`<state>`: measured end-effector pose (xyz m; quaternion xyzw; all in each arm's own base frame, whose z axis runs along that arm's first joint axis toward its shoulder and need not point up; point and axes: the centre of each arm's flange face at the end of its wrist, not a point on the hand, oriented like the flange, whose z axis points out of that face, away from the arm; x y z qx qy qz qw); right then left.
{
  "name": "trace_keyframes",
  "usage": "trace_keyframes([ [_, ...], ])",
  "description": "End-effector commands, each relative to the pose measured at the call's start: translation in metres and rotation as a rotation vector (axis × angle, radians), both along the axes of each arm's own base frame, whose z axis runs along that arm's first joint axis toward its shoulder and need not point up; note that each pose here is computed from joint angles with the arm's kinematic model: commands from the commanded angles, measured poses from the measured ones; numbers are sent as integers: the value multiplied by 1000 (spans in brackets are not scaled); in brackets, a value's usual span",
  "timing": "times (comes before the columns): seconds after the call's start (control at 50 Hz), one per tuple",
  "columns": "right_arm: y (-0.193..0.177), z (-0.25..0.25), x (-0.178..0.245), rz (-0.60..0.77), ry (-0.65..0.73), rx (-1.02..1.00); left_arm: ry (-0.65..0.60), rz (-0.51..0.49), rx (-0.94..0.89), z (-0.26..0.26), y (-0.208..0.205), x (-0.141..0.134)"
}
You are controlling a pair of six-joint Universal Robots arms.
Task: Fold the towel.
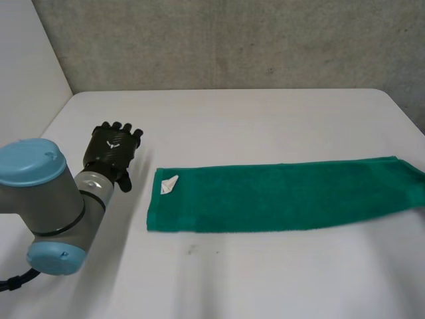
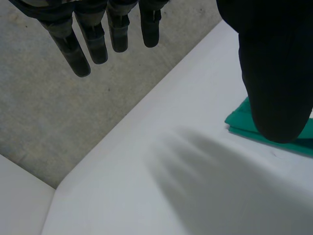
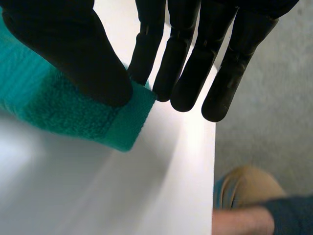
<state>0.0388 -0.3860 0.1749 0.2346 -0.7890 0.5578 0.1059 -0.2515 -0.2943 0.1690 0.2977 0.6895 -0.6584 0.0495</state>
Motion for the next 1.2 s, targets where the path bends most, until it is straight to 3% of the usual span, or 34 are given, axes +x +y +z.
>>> trace_keyframes([
  [0.02, 14, 43, 96, 233, -74, -96, 7, 0, -17, 7, 1, 0],
  [0.08, 40, 64, 172, 429, -132, -144, 11, 0, -25, 10, 1, 0],
  [0.14, 56, 73, 202, 514, -153, -167, 14, 2, -35, 14, 1, 1],
  [0.18, 88, 84, 256, 669, -195, -192, 34, 9, -48, 21, 0, 3],
  [0.2, 88, 84, 256, 670, -196, -192, 43, 13, -50, 22, -1, 4],
  [0.3, 158, 51, 360, 965, -232, -132, 83, 17, -35, 23, 0, 5],
  [0.52, 229, -33, 427, 1170, -211, 17, 91, 22, -19, 22, 0, 6],
  [0.66, 220, -36, 421, 1063, -171, 22, 93, 7, -16, 22, 4, 2],
  [0.78, 206, 0, 406, 933, -162, -43, 106, -10, -37, 28, 4, -4],
  [0.82, 197, 11, 394, 883, -161, -54, 117, -25, -42, 30, 6, -9],
  [0.84, 174, 23, 362, 773, -161, -48, 125, -36, -45, 32, 7, -12],
  [0.9, 165, 25, 339, 715, -155, -25, 178, -74, -41, 36, 12, -27],
  [1.0, 153, 3, 299, 608, -119, 73, 204, -90, -12, 28, 13, -36],
  [1.06, 143, -17, 271, 531, -98, 125, 186, -118, 36, 10, 18, -48],
  [1.2, 124, -48, 233, 419, -96, 128, 120, -111, 166, -28, 24, -49],
])
